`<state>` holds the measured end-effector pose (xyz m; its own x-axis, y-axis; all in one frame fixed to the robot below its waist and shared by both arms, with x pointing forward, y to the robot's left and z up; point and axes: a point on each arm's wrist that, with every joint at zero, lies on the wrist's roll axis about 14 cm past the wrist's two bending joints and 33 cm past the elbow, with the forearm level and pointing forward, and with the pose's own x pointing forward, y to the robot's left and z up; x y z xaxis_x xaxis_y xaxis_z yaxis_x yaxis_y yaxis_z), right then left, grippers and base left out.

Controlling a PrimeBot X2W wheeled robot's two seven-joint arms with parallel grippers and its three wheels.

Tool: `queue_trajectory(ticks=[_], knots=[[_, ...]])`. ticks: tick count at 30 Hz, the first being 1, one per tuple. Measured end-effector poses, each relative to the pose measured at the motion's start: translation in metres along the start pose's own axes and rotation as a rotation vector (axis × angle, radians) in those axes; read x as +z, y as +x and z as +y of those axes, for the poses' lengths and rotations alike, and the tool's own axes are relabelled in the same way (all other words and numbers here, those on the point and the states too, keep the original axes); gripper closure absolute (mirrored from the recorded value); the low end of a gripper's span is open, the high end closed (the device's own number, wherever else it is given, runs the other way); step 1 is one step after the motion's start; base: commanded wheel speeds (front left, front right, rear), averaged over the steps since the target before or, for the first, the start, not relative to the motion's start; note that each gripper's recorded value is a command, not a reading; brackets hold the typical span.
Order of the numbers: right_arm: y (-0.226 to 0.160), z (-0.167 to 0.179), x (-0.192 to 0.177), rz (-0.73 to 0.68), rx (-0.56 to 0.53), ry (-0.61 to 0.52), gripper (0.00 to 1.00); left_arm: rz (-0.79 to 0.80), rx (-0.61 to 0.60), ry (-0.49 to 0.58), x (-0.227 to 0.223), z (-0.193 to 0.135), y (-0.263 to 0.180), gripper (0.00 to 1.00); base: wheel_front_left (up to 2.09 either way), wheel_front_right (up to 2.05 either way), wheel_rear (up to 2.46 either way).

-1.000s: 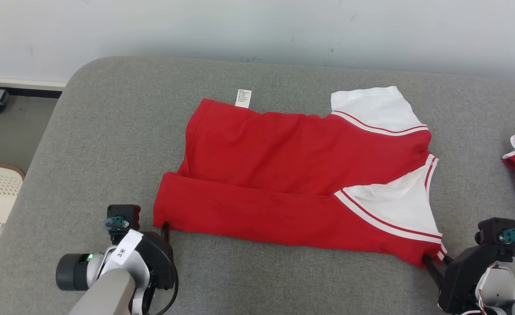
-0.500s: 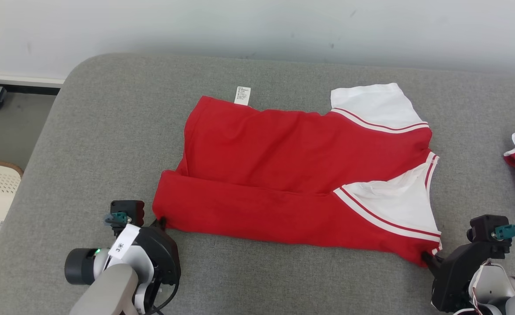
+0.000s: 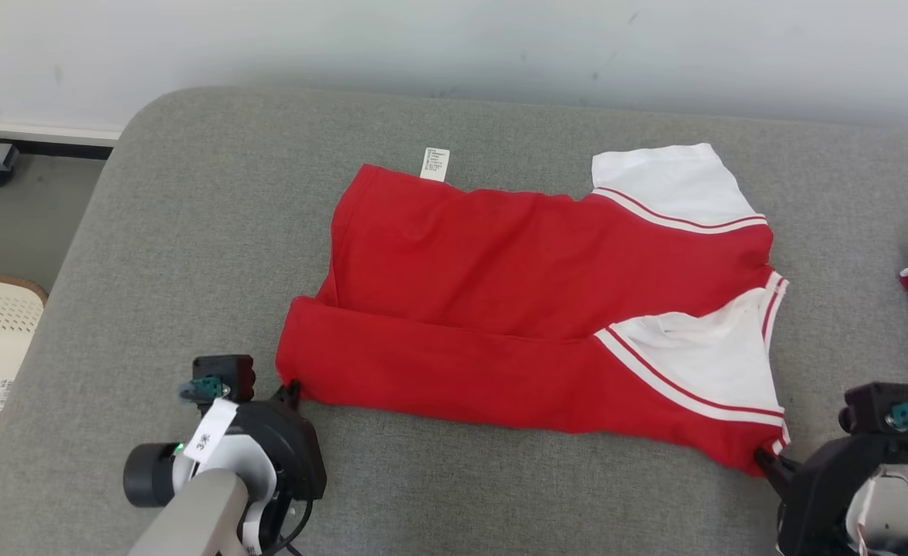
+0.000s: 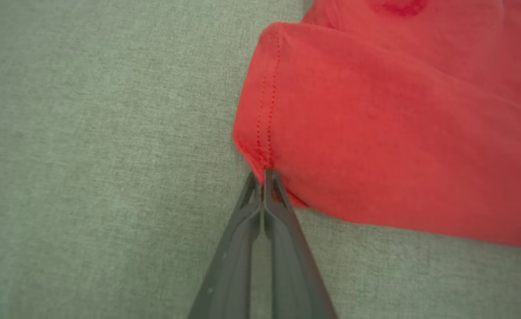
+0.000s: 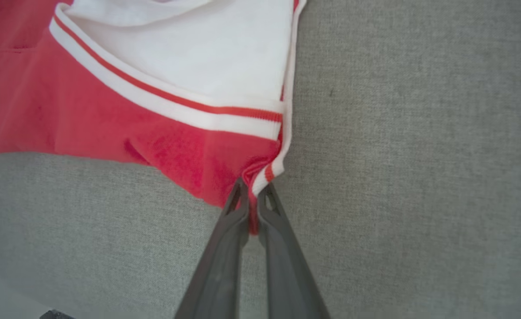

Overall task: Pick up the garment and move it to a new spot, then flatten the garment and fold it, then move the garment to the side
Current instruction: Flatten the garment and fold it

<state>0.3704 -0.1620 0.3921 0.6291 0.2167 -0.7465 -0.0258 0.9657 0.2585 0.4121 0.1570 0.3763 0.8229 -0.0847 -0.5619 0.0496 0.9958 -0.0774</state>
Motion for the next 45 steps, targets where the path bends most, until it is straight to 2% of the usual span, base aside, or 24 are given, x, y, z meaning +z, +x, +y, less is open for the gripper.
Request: queue_trajectory(ticks=[12,21,34,39,40,41,42,45], knots=[[-0.043,-0.031,-0.007,0.042,-0.096,0.006,1.0,-0.017,-0.032,-0.103,-0.014,-0.002,-0.016,1.0,0.0,0.0,0.0],[-0.061,-0.046,-0.015,0.069,-0.138,0.034,1.0,0.004,-0.012,-0.22,-0.028,0.003,-0.049,1.0,0.0,0.0,0.0],[-0.077,-0.059,-0.046,0.181,-0.166,0.076,1.0,0.13,-0.039,-0.229,-0.058,-0.011,-0.089,1.0,0.0,0.0,0.0],[-0.084,-0.063,-0.053,0.184,-0.173,0.091,1.0,0.146,-0.047,-0.229,-0.062,-0.016,-0.097,1.0,0.0,0.0,0.0],[-0.084,-0.063,-0.052,0.172,-0.171,0.091,0.84,0.137,-0.046,-0.229,-0.061,-0.016,-0.098,0.61,0.0,0.0,0.0],[-0.084,-0.063,-0.052,0.166,-0.169,0.093,0.07,0.133,-0.047,-0.229,-0.06,-0.016,-0.098,0.0,0.0,0.0,0.0],[-0.083,-0.063,-0.053,0.166,-0.167,0.095,0.0,0.128,-0.048,-0.232,-0.058,-0.017,-0.098,0.0,0.0,0.0,0.0],[-0.081,-0.056,-0.053,0.142,-0.137,0.102,0.0,0.108,-0.047,-0.241,-0.054,-0.017,-0.099,0.0,0.0,0.0,0.0]])
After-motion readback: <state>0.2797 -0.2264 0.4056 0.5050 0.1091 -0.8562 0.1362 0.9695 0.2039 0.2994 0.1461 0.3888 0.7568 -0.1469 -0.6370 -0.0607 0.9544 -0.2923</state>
